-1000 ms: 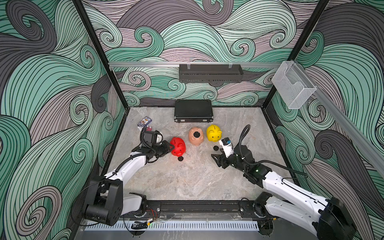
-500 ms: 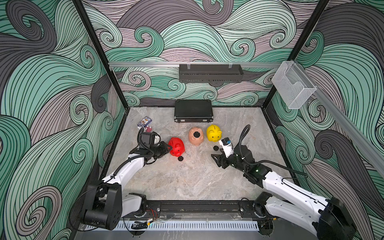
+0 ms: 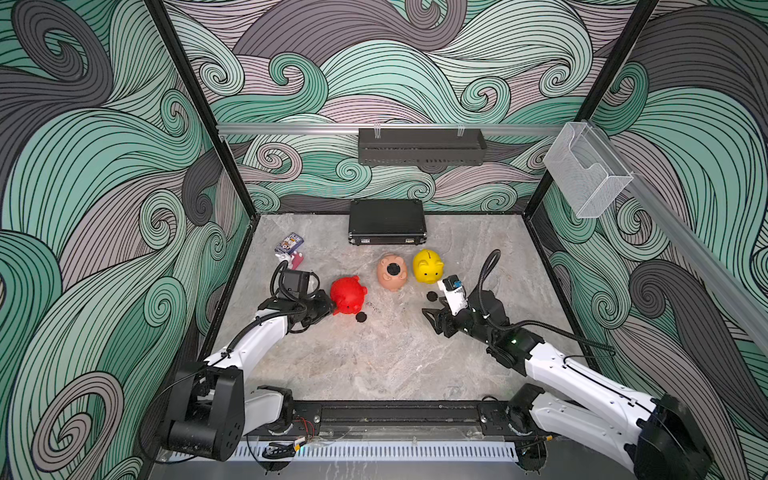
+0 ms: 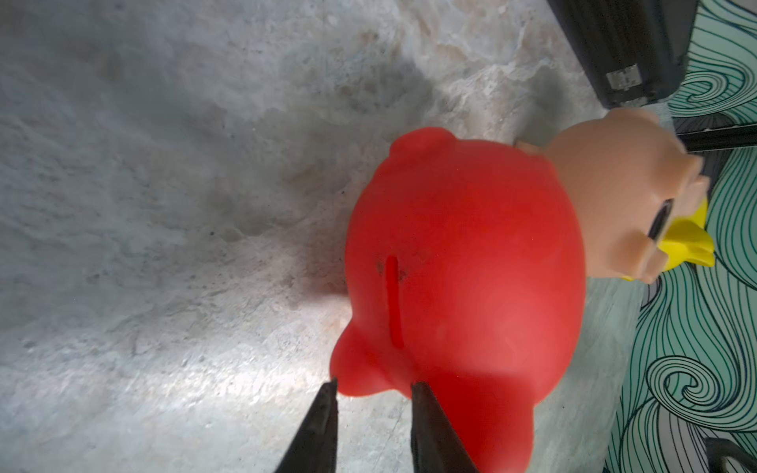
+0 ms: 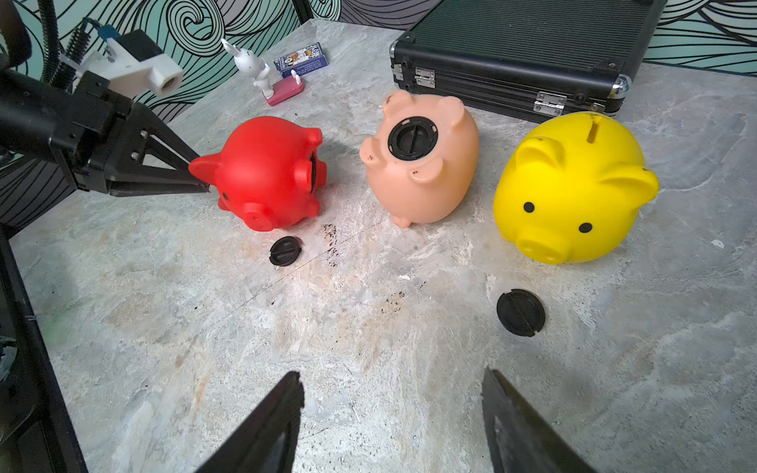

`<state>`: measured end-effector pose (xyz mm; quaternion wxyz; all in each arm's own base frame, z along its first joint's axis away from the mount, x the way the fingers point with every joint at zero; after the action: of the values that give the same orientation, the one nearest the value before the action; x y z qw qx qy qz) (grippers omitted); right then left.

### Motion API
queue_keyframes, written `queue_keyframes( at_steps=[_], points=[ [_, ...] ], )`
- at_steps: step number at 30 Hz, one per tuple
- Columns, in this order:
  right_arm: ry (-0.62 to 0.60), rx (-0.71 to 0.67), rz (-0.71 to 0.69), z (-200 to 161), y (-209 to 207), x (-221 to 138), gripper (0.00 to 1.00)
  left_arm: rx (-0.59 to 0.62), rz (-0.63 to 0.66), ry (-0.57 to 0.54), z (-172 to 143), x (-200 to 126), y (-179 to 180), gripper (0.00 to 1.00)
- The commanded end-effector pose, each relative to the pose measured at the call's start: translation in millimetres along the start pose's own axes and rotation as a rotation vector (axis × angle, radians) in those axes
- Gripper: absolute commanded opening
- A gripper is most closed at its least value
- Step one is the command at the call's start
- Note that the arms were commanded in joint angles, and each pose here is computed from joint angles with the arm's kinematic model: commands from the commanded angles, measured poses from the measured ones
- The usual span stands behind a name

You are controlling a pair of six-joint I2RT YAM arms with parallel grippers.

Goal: Close piggy banks
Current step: Turn over the piggy bank at the center of the board.

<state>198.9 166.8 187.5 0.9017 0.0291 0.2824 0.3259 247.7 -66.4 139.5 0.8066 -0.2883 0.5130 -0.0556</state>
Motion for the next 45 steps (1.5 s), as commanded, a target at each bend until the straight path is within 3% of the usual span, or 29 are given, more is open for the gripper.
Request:
queue_keyframes(
  at_steps=[1,15,21,29,45],
  points=[
    [-0.020,0.006,0.010,7,1,-2,0.70,-0.002,0.038,-0.003,1,-2,5,0.32],
    [-0.021,0.007,0.015,7,2,-3,0.70,-0.008,0.037,-0.002,2,-1,6,0.33],
    [-0.045,0.013,0.160,20,18,-1,0.70,-0.027,0.039,-0.023,9,-2,6,0.34],
    [-0.048,0.019,0.257,49,56,29,0.70,-0.048,0.046,-0.069,22,-8,4,0.34],
    [-0.034,0.030,0.275,91,108,104,0.68,-0.048,0.047,-0.132,19,-32,3,0.36]
  ],
)
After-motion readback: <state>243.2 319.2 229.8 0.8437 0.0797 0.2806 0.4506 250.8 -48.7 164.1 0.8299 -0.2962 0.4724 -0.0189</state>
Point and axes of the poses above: each gripper's point midway between its finger pads, its own x axis out along the fingers, its own y axis along the line the jaws close on, z = x × y, the point moved 8 cm from there along -x, back along the fingers, and after that the axes turned 5 degrees about x, right-handed, at the moved point
